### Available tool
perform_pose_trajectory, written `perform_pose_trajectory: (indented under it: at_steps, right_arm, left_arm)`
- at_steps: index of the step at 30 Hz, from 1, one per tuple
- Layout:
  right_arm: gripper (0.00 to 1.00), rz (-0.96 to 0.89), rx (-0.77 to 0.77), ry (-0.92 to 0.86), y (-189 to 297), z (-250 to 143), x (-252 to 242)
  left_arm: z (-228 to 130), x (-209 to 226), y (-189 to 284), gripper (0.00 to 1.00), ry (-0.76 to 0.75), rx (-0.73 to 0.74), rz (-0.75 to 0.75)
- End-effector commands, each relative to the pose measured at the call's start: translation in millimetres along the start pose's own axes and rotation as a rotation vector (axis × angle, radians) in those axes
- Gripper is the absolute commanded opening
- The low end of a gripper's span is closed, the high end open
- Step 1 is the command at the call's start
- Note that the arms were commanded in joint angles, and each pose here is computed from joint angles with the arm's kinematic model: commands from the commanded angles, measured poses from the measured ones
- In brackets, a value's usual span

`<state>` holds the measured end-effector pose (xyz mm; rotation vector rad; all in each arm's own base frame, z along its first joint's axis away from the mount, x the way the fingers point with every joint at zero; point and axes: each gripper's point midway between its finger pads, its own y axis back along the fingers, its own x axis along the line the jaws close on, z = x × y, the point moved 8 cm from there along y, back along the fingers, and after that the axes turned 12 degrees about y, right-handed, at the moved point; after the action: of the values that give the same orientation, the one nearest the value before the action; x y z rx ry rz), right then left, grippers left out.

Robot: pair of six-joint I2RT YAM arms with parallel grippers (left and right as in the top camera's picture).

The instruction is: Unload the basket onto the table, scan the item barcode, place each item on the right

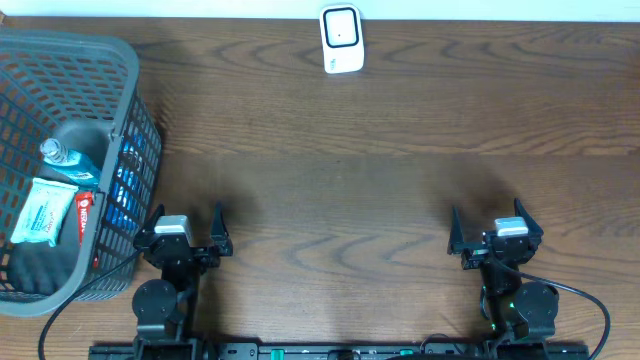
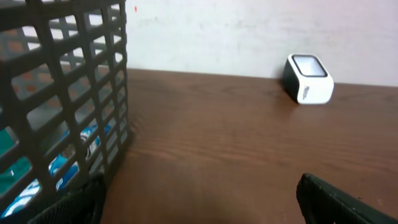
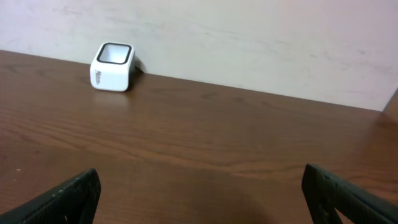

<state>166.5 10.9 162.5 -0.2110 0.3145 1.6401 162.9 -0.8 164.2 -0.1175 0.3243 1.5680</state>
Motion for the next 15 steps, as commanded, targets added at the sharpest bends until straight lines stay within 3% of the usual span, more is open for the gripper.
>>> perform_pose_trajectory:
  at_steps: [1,10,15]
  right_arm:
    - [0.99,-0.017,0.002,-0.008,1,0,-2]
    - [0.99,-0.017,0.002,-0.008,1,0,-2]
    - [0.99,-0.017,0.002,-0.008,1,0,-2]
  left_arm:
    - [36,-11,13,0.98,0.016,-0.059,-0.023]
    - [123,-35,38,0.98,0.092,-0.006,0.007]
    - [143,-63,44,0.98,0.11,0.2,-0.172]
